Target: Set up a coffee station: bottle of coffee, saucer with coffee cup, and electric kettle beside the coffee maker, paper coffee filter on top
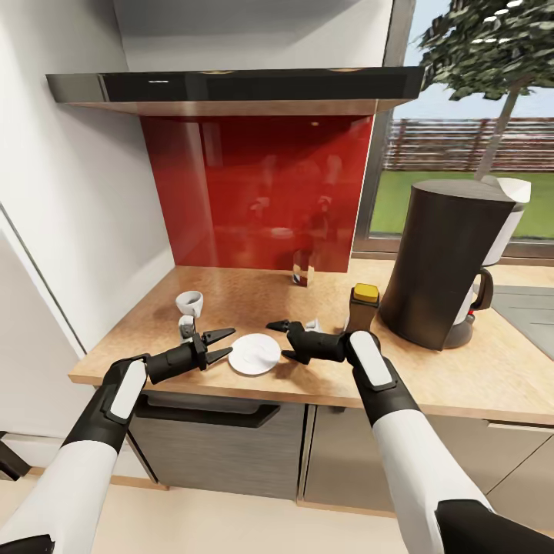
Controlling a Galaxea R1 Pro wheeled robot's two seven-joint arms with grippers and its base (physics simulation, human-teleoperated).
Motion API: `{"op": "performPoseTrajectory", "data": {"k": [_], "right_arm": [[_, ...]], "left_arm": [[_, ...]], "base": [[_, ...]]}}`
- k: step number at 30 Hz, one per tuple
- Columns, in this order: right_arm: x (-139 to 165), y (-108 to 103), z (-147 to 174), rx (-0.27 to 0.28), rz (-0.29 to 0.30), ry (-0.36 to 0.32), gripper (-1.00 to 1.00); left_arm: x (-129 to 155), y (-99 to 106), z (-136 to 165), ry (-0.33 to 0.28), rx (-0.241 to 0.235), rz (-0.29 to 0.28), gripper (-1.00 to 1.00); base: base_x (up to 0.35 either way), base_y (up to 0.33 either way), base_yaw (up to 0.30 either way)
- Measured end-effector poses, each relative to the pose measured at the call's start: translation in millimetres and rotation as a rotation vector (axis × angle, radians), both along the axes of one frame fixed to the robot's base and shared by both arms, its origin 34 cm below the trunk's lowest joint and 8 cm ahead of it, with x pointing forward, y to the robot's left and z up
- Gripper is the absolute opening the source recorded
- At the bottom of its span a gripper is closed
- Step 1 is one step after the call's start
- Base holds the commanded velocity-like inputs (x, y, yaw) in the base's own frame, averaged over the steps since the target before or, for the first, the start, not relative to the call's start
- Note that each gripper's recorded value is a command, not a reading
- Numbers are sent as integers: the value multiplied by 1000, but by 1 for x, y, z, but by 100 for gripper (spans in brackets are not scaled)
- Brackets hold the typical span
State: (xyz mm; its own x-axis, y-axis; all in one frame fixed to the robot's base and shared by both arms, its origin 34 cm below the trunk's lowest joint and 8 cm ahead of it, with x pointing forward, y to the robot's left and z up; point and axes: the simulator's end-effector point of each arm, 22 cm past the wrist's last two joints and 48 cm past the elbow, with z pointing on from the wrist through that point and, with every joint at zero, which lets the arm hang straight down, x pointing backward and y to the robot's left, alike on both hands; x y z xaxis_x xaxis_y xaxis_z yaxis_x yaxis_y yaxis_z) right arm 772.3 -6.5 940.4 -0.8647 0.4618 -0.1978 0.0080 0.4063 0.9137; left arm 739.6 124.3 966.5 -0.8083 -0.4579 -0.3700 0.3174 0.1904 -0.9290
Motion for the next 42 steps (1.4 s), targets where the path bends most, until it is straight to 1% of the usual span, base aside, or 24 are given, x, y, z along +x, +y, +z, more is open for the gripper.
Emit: {"op": "performPoseTrajectory", "data": {"k": [13, 17, 22, 38, 41, 42], "right_arm": [[0, 1, -1, 7, 0, 6, 100], [-2, 3, -6, 15, 4, 23, 100], [-5, 4, -14, 11, 8, 43, 100], [-6, 5, -16, 7, 10, 48, 100], [-6, 5, -16, 8, 10, 48, 100], [-6, 5, -16, 8, 10, 48, 100]], "left_arm": [[0, 0, 0, -2, 1, 0, 100], [0, 1, 1, -2, 1, 1, 100], [0, 1, 0, -2, 2, 1, 100], [0, 1, 1, -3, 2, 1, 100], [1, 3, 6, -19, 7, 3, 100], [2, 8, 9, -31, 18, 9, 100]], "base": [[0, 0, 0], [0, 0, 0], [0, 0, 0], [0, 0, 0], [0, 0, 0], [0, 0, 0]]}}
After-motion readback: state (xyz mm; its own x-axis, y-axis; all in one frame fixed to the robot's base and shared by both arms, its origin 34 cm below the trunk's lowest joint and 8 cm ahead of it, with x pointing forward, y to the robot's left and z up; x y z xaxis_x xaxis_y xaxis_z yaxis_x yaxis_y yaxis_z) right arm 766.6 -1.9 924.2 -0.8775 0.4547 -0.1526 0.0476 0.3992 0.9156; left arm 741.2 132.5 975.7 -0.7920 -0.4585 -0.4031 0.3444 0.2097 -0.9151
